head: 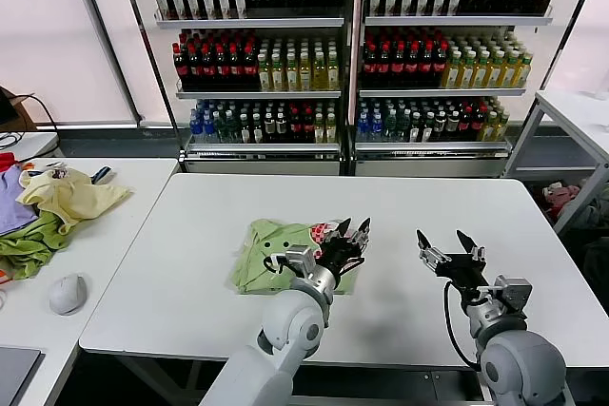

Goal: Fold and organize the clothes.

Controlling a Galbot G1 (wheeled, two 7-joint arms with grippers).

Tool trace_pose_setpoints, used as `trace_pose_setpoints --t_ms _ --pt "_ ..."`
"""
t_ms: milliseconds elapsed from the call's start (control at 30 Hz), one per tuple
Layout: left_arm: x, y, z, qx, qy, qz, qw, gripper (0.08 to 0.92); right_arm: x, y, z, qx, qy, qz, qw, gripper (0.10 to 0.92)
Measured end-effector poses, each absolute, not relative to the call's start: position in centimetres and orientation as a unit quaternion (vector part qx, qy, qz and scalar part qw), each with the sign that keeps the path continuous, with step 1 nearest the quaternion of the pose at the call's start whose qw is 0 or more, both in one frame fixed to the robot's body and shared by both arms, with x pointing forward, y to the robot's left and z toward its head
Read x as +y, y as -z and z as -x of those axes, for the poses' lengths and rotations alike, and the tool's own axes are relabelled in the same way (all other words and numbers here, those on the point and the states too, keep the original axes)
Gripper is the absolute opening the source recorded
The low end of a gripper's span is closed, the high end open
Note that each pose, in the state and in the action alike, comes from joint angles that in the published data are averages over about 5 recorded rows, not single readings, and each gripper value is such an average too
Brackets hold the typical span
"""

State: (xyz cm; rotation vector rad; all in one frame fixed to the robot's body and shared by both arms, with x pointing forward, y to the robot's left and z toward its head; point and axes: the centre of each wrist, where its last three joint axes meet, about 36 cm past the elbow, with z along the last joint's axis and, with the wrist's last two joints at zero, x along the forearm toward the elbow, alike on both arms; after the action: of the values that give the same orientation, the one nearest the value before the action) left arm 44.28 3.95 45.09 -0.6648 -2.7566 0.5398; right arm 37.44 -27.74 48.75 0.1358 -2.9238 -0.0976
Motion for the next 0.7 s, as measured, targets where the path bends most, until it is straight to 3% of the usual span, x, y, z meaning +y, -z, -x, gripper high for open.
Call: trace_pose_setpoints --t_ms 133,333,533,700 --pt "6.8 -45.1 -43.2 -0.957 -0.18 0.204 0.103 0.689 -25.5 -47.7 -39.2 -0.99 0.04 -0.061 0.12 0.823" --pt "13.0 -44.7 -41.5 -0.976 -0.156 0.136 0.07 0.813 -21.1 -45.5 -43.0 -0.985 0.042 -0.079 0.147 0.823" --pt "17.7 -44.3 -38.9 -0.988 -0.126 0.075 0.05 0.823 -16.2 -43.6 -47.1 -0.98 0.028 -0.086 0.177 0.823" --pt "19.6 -44.1 -37.0 -0.992 -0.11 0.047 0.045 0.823 -12.8 -41.9 -50.0 -0.975 0.014 -0.086 0.206 0.823"
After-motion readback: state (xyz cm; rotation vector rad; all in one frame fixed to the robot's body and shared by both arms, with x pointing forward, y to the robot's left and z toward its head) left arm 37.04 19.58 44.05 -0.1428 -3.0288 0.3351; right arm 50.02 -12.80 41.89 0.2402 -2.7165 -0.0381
